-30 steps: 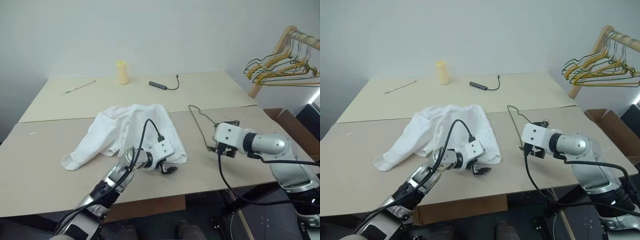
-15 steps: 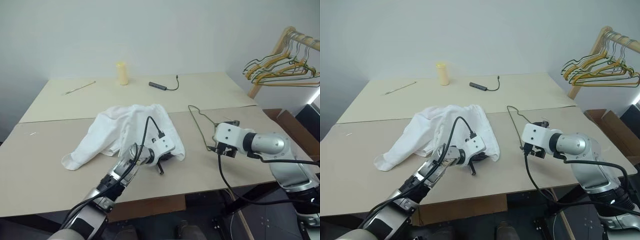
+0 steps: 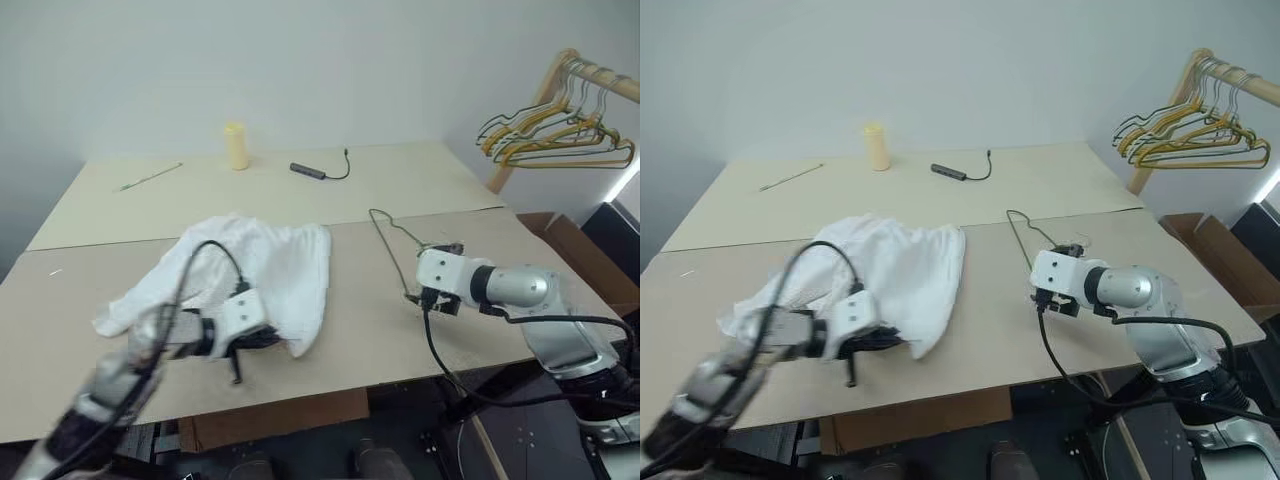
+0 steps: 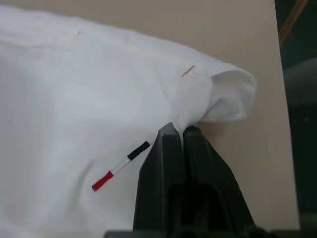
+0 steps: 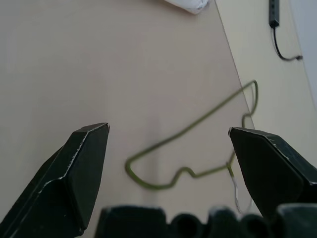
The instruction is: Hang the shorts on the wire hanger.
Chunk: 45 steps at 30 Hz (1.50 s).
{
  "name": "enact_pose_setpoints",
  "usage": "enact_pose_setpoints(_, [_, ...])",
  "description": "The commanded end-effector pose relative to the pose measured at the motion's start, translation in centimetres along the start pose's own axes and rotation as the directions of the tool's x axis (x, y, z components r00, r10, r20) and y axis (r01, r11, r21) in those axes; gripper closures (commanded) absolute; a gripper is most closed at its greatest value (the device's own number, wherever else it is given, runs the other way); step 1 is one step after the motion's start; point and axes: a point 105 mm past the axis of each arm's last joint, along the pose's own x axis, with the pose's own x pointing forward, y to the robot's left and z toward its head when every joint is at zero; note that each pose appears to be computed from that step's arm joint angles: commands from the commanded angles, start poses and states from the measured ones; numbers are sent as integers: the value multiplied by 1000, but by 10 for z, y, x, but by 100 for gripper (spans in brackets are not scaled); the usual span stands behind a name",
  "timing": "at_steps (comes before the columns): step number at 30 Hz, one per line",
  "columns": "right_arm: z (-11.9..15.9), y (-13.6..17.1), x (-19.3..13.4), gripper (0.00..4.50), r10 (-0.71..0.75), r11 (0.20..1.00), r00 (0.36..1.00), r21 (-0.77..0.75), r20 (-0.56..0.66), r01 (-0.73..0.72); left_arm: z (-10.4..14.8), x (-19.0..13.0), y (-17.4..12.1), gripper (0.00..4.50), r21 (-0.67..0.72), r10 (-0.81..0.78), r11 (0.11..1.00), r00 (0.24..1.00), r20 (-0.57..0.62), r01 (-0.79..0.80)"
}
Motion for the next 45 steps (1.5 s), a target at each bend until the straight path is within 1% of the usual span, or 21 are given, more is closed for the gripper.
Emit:
enact_pose_setpoints(1, [19,-8,11,0,-39,991,997,-129,61,46,-6,-42,1,447,37,24,999,1000,-18,-23])
enact_pose_setpoints(4, [30,-4,25,0,-31,978,994,-204,107,52,-17,-67,6,447,2,88,996,996,-21,-88])
enact_pose_setpoints(7, [51,0,42,0,-7,965,984,-257,177,53,-19,-93,11,447,-33,149,988,989,12,-148])
enact_pose_setpoints(10, [63,12,57,0,56,936,977,-352,204,20,-20,-108,12,447,-28,170,985,985,14,-170])
enact_pose_setpoints(15, [87,29,85,0,124,897,955,-442,270,8,-13,-121,16,447,-22,201,980,979,34,-200])
enact_pose_setpoints(18, [94,35,96,0,165,866,944,-501,287,1,-10,-126,18,447,-22,220,976,975,42,-219])
enact_pose_setpoints(25, [99,20,129,0,95,853,957,-517,273,64,-6,-133,14,447,-26,227,974,973,47,-226])
enact_pose_setpoints(27, [103,22,132,0,117,857,950,-512,288,50,-6,-135,13,447,-28,233,972,971,47,-232])
enact_pose_setpoints(28, [103,23,133,40,127,859,948,-510,293,43,-5,-135,13,450,-30,236,972,971,47,-234])
enact_pose_setpoints(29, [102,24,135,62,133,851,949,-524,284,38,-6,-136,13,450,-30,239,971,970,44,-238])
enact_pose_setpoints(32, [98,25,141,167,137,836,956,-548,261,30,-5,-139,12,450,-35,247,969,968,43,-246])
enact_pose_setpoints(36, [96,24,145,321,134,832,959,-555,249,28,-8,-139,13,450,-43,262,965,965,33,-260])
enact_pose_setpoints(39, [89,17,150,426,95,819,975,-573,201,38,-16,-134,24,450,-44,308,951,951,13,-308])
enact_pose_setpoints(40, [87,13,151,448,77,816,979,-576,187,46,-19,-130,30,450,-41,329,944,944,3,-328])
enact_pose_setpoints(41, [85,8,152,448,52,811,984,-582,170,58,-23,-127,36,450,-36,352,935,936,-9,-352])
enact_pose_setpoints(45, [75,-24,152,448,-122,805,987,-571,107,161,-37,-108,77,450,-26,463,885,884,-62,-465])
